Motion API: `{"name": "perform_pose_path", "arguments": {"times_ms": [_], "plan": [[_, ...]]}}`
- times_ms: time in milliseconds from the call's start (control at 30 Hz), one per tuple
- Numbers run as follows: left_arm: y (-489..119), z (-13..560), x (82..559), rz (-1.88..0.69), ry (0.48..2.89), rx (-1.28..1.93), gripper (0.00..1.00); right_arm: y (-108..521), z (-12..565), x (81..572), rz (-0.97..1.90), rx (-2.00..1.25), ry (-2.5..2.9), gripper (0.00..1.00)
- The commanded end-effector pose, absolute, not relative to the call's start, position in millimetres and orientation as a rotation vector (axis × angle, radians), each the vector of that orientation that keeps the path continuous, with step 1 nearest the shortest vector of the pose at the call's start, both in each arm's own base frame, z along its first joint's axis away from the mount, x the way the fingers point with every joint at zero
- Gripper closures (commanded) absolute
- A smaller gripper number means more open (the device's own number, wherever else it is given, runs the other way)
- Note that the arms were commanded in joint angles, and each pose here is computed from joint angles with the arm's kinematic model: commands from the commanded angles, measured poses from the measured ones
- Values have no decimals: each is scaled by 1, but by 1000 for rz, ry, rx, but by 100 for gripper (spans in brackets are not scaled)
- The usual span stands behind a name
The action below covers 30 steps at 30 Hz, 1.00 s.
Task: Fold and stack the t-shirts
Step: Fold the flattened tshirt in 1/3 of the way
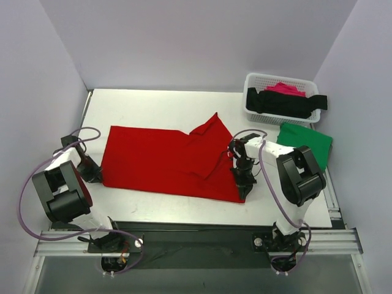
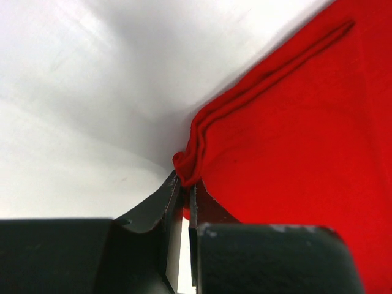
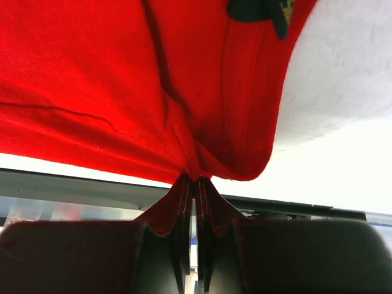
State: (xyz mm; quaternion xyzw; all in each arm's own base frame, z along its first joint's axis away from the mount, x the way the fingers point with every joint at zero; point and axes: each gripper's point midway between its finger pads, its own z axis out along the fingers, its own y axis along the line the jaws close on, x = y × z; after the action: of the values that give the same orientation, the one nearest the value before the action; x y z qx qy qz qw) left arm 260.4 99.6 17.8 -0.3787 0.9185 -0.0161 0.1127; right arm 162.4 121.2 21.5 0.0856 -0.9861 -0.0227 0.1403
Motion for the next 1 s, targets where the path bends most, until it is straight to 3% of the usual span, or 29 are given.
{"name": "perform_pose_path", "arguments": {"times_ms": [0,33,67,167,200,300,500,633,800,967], "plan": [[110,34,241,19,2683,-1119,97,114,38,140,-37,230,-2805,94],[110,39,237,22,2664,-1121,87,114,39,139,-36,226,-2807,89],[115,44,236,61,2638,-1128,72,114,41,139,-40,226,-2817,77],[115,63,243,41,2581,-1102,62,115,48,139,-49,229,-2840,58],[116,67,246,41,2566,-1098,54,115,51,140,-54,230,-2848,56],[118,81,252,46,2537,-1074,44,121,68,151,-81,240,-2903,50],[115,111,260,78,2478,-980,35,144,99,186,-185,290,-3032,46],[79,115,279,84,2489,-781,33,169,96,205,-271,353,-3074,45],[0,103,310,-92,2530,-562,33,199,79,221,-335,416,-3080,45],[-37,84,329,-261,2541,-489,33,231,62,236,-371,511,-3090,45]]}}
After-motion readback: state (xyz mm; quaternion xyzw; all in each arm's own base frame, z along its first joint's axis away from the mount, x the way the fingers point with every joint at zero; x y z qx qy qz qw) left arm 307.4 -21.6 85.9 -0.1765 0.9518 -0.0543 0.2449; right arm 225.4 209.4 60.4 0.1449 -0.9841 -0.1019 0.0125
